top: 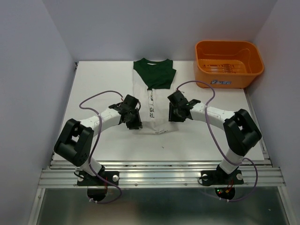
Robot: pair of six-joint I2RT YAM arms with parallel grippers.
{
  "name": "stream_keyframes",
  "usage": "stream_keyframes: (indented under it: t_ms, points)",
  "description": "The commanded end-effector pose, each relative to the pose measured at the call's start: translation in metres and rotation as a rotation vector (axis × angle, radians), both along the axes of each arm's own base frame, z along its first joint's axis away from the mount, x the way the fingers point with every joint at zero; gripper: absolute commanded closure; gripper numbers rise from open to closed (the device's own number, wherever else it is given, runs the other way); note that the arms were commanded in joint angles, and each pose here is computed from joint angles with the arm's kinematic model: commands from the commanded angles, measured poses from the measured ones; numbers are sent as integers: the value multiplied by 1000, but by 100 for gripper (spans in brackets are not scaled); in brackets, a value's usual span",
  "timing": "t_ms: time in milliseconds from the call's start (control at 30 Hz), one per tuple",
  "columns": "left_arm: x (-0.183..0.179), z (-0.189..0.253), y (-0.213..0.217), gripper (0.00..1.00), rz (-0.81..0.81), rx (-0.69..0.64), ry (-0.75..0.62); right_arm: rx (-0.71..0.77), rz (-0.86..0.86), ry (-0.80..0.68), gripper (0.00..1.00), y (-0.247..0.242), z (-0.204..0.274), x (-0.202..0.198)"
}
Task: Roll the t-shirts
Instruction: Roll the T-shirt to the center of the board.
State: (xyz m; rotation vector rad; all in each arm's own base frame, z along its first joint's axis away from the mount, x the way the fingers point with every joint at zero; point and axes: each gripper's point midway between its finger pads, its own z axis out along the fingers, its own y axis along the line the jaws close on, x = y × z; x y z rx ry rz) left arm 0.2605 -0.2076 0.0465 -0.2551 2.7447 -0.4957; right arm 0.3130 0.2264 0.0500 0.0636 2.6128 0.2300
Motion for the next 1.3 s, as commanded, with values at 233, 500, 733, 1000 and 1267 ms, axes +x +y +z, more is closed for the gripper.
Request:
stream_keyframes:
  t_ms: [233,500,733,1000,1267]
  points:
    - [-4,-25,6,66,1,34,39,-65,8,-5,62,-5,-10,4]
    - [-7,-31,7,66,-3,42,54,-66,-15,-19,95,-8,-7,4]
    - [-6,-33,7,66,-3,34,58,-67,-62,-51,85,-20,0,0]
    - [-5,-32,5,67,-9,29,57,-82,-57,-24,60,-19,-12,-1]
    - [-7,-34,6,67,-10,35,62,-68,-58,-31,93,-17,-9,0]
